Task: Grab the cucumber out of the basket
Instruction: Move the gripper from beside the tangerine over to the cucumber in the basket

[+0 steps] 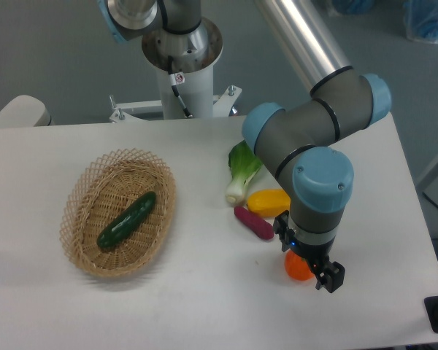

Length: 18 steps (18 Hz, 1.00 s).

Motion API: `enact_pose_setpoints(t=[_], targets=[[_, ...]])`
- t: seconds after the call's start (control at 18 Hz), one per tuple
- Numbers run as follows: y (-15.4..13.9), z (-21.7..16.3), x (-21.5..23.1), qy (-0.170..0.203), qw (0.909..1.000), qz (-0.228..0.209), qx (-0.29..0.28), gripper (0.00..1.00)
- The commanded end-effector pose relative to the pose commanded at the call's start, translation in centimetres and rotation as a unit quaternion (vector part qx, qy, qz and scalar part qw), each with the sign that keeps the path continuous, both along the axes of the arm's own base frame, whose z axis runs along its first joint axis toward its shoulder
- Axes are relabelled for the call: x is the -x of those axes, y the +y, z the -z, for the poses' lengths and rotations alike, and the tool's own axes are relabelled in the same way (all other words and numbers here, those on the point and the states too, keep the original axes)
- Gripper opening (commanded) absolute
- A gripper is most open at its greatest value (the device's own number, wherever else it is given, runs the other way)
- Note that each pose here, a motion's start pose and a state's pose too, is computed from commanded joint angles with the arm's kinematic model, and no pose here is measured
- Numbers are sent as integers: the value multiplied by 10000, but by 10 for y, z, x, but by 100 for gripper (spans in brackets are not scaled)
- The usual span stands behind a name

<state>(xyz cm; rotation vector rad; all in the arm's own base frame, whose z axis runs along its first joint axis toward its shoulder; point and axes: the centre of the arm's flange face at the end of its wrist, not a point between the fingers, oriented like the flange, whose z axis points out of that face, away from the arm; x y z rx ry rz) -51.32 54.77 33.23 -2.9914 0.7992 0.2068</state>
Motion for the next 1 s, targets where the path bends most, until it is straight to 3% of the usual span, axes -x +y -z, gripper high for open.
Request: enact_pose_setpoints(t=[0.44, 0.61, 1.0], targets=[[-4, 6, -8, -80, 10000, -25, 7, 100], [-5, 9, -26, -188, 9991, -384, -25, 100], [8, 15, -132, -497, 9965, -666, 104, 100]])
